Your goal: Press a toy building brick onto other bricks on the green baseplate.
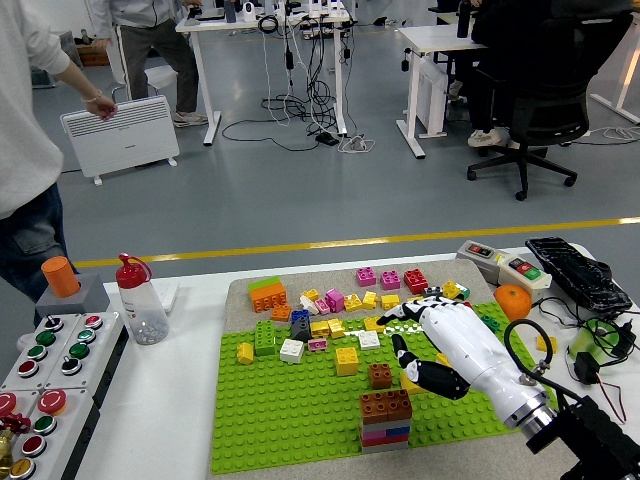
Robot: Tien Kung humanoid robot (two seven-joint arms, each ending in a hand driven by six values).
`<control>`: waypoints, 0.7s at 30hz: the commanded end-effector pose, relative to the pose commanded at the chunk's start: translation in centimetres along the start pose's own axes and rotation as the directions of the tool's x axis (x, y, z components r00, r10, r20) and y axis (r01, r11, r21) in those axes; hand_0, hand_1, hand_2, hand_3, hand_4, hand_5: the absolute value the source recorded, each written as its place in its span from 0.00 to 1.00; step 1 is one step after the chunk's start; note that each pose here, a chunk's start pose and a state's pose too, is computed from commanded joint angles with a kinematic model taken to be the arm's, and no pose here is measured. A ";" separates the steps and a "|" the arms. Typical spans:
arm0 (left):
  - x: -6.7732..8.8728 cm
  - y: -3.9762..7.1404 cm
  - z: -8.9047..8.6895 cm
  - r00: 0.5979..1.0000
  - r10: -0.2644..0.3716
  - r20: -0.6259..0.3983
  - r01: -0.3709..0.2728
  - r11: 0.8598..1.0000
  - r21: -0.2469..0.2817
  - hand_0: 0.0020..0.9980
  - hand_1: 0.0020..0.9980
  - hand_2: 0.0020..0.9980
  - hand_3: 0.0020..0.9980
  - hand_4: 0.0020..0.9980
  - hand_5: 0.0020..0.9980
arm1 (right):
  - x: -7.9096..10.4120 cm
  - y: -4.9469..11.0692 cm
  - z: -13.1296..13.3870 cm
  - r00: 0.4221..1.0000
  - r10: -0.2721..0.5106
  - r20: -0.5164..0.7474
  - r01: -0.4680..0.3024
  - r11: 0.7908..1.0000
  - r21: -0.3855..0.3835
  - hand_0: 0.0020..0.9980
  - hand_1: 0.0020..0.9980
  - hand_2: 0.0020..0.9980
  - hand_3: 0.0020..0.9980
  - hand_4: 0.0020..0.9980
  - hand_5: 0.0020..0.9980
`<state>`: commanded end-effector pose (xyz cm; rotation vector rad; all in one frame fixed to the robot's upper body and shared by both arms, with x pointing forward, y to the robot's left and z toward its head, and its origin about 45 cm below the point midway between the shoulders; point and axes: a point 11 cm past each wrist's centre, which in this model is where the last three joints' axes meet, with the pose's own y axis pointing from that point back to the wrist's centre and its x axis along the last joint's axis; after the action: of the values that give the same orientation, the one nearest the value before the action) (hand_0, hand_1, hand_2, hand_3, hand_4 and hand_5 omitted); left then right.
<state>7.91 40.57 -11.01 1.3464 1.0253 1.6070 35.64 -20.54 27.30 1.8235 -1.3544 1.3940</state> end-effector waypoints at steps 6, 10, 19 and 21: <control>0.0 0.0 0.0 1.000 0.000 0.002 0.000 1.000 0.000 0.66 0.68 0.70 0.58 0.29 1.00 | 1.6 0.0 4.5 0.999 0.008 -0.053 -0.016 0.987 -0.158 0.85 0.82 0.84 0.83 0.40 0.15; 0.0 0.0 0.0 1.000 0.001 0.003 -0.001 1.000 0.000 0.66 0.68 0.70 0.58 0.29 1.00 | 1.9 0.5 6.6 0.997 -0.006 -0.074 -0.011 0.974 -0.228 0.87 0.85 0.86 0.85 0.44 0.13; 0.0 0.0 -0.2 1.000 0.002 0.008 -0.002 1.000 0.005 0.66 0.68 0.70 0.58 0.29 1.00 | 1.6 3.5 11.7 0.981 -0.149 -0.122 0.087 0.909 -0.409 0.89 0.84 0.86 0.85 0.54 0.14; 0.0 0.0 -0.3 1.000 0.002 0.009 -0.002 1.000 0.006 0.66 0.68 0.70 0.58 0.29 1.00 | 1.5 4.1 12.2 0.977 -0.171 -0.126 0.104 0.900 -0.423 0.89 0.84 0.86 0.85 0.54 0.14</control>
<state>7.62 40.53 -11.07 1.3581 1.0247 1.5988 37.37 -32.74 23.38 1.4620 -1.2919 1.0545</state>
